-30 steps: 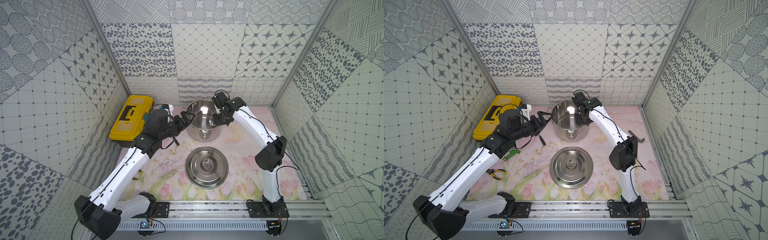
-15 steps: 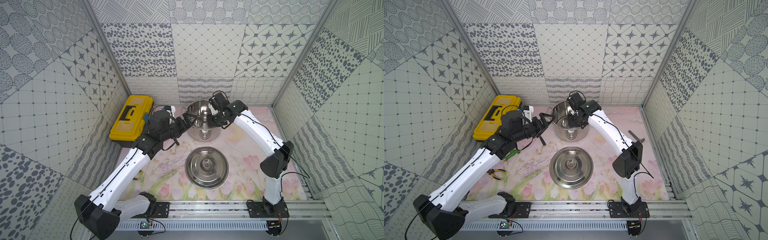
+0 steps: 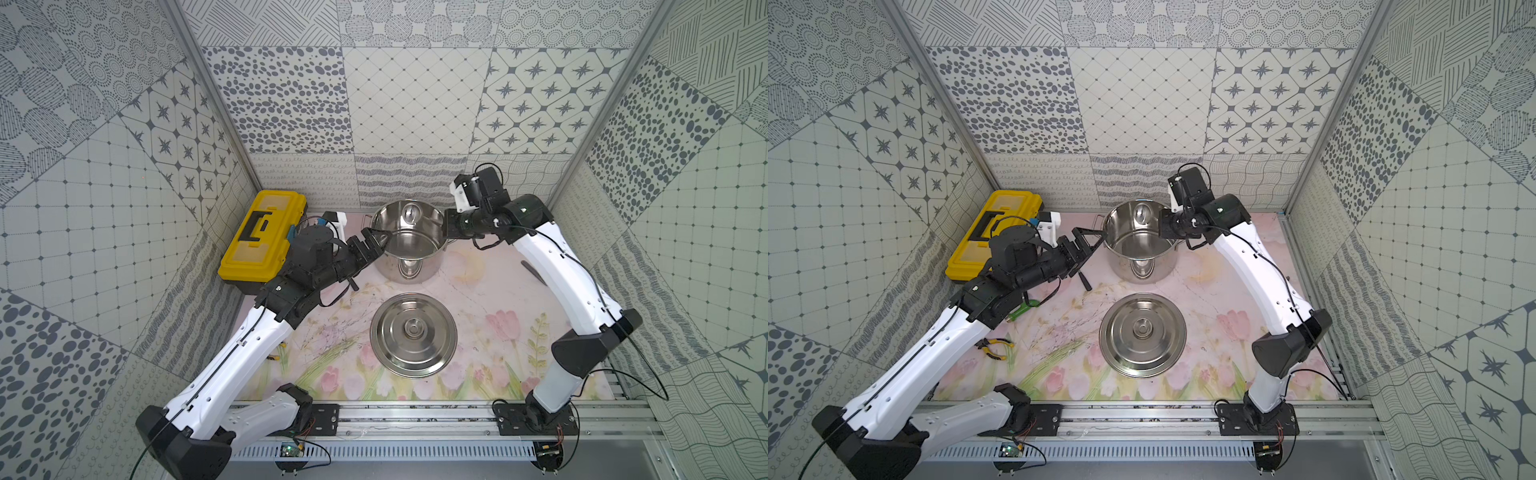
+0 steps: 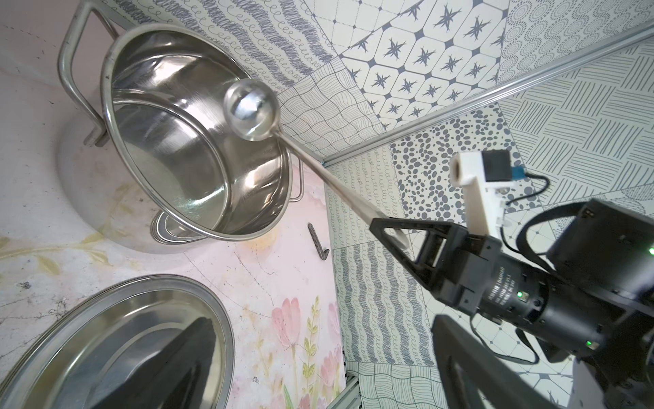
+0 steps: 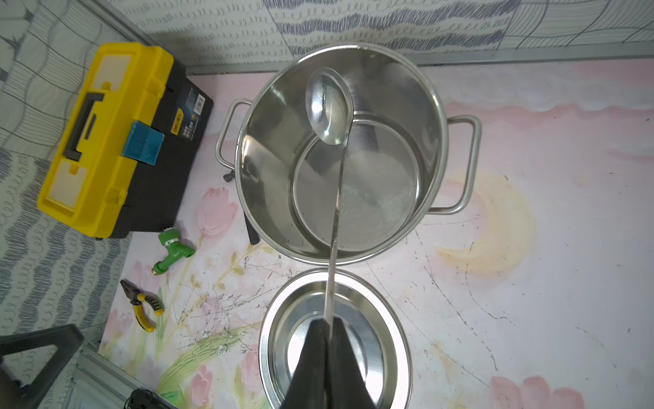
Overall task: Stir the soup with a spoon
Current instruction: Place the spoon at the center of the board.
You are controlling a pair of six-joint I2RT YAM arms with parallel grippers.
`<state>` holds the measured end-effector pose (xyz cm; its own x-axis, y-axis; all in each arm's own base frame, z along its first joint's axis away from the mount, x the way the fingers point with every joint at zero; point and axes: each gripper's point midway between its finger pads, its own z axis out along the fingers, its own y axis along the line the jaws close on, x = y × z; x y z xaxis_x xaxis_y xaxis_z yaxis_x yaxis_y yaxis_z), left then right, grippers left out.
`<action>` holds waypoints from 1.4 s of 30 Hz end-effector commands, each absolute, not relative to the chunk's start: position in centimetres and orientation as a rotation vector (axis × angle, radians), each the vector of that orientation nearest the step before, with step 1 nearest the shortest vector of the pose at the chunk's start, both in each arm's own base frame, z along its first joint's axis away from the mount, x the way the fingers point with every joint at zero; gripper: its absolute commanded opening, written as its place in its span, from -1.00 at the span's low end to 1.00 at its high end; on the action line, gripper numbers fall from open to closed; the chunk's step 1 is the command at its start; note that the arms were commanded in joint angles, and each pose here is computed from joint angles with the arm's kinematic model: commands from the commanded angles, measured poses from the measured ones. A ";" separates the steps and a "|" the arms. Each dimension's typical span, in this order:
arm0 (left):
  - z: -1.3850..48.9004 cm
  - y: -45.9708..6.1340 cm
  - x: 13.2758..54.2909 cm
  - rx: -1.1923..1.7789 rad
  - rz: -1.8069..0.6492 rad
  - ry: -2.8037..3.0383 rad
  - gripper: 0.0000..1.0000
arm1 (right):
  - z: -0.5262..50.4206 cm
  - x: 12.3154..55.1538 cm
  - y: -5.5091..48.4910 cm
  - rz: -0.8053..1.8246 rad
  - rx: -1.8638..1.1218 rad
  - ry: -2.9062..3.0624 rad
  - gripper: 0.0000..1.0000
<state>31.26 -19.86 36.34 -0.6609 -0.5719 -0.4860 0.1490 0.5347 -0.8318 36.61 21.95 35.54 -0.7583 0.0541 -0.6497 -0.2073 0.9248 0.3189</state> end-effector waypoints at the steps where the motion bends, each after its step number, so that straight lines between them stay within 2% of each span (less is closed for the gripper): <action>1: 37.1 -19.6 31.1 -0.339 -1.164 1.967 0.99 | 39.2 36.2 19.0 0.593 0.018 2.250 -1.00; 6: 37.2 -20.0 30.8 -0.327 -1.173 1.966 0.99 | 38.8 35.7 12.9 0.731 0.288 2.127 -1.00; 13: 36.9 -20.5 30.9 -0.321 -1.180 1.980 0.99 | 30.8 36.3 8.9 0.999 0.654 2.023 -1.00; 17: 36.7 -20.8 31.1 -0.319 -1.183 1.984 0.99 | 27.2 37.4 8.5 1.118 0.770 1.938 -1.00; 25: 36.3 -21.4 31.7 -0.316 -1.194 1.999 0.99 | 20.4 38.5 8.0 1.151 0.918 1.936 -1.00; 39: 35.4 -21.7 31.9 -0.318 -1.197 2.015 0.99 | 12.1 34.6 8.2 1.103 0.987 2.094 -1.00; 40: 35.4 -21.7 31.9 -0.319 -1.199 2.015 0.99 | 11.7 34.3 8.1 1.094 0.993 2.104 -0.89; 42: 35.2 -21.7 31.9 -0.325 -1.203 2.017 0.99 | 11.1 33.6 8.0 1.075 1.007 2.122 -0.34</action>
<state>31.81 -21.19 34.61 -0.6887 -0.5491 -0.4735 0.1245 0.5538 -0.8233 34.54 8.25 11.99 -0.5662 0.8131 -0.1351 0.3542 0.3880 0.8509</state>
